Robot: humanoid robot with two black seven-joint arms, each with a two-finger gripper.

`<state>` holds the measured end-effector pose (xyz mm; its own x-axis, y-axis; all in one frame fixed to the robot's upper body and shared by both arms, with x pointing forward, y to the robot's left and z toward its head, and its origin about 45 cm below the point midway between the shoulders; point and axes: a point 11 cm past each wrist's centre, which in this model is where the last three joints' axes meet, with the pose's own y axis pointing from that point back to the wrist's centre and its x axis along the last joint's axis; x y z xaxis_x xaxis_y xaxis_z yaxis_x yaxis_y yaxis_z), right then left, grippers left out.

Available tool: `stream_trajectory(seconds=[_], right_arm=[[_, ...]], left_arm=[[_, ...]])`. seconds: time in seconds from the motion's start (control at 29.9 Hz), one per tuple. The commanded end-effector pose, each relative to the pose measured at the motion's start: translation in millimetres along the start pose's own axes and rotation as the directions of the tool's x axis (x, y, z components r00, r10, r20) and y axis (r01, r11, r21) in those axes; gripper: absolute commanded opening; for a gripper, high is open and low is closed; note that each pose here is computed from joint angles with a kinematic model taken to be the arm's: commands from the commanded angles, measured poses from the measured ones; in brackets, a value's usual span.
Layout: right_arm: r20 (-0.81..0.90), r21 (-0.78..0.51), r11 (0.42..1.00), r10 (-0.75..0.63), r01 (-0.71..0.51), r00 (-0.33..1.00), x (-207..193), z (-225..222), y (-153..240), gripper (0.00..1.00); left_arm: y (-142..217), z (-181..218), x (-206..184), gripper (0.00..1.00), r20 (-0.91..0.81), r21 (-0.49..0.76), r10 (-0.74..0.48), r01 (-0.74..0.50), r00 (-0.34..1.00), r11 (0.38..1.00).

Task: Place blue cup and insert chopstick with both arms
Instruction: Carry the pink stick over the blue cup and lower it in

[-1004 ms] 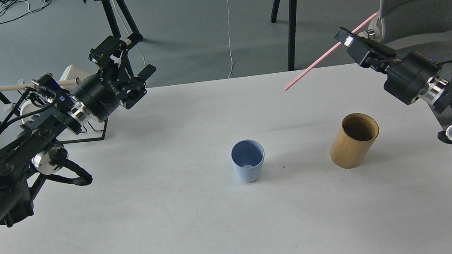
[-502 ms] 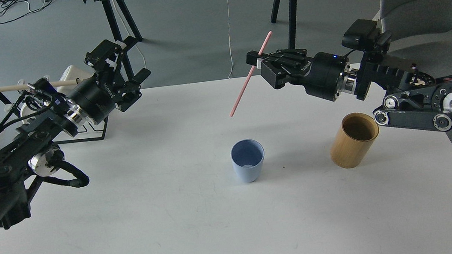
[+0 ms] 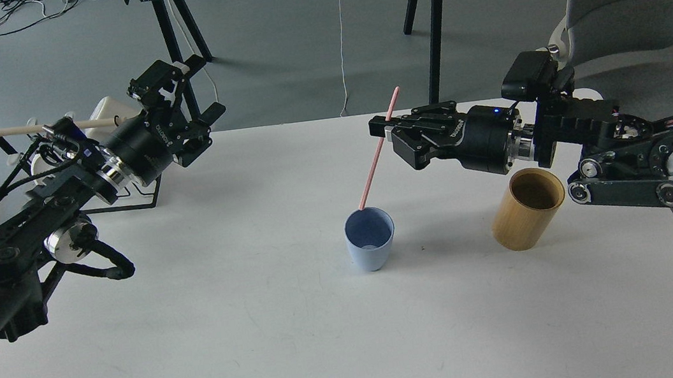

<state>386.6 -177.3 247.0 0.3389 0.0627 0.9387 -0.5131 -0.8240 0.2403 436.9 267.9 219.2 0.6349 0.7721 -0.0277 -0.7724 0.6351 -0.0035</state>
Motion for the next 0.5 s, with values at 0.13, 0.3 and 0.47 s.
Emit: stream_trajectory(seconds=[0.13, 0.3, 0.47], right_arm=[[0.022, 0.042, 0.998, -0.047, 0.046, 0.999, -23, -15, -15, 0.08], [0.009, 0.054, 0.997, -0.048, 0.047, 0.999, -24, -18, -27, 0.08], [-0.002, 0.049, 0.997, -0.051, 0.051, 0.999, -28, -15, -33, 0.13]], left_arm=[[0, -2, -1, 0.94, -0.004, 0.002, 0.0, 0.0, 1.0, 1.0], [0, -2, -1, 0.94, -0.004, 0.002, 0.0, 0.0, 1.0, 1.0], [1, -2, -1, 0.94, -0.004, 0.003, 0.0, 0.0, 1.0, 1.0]])
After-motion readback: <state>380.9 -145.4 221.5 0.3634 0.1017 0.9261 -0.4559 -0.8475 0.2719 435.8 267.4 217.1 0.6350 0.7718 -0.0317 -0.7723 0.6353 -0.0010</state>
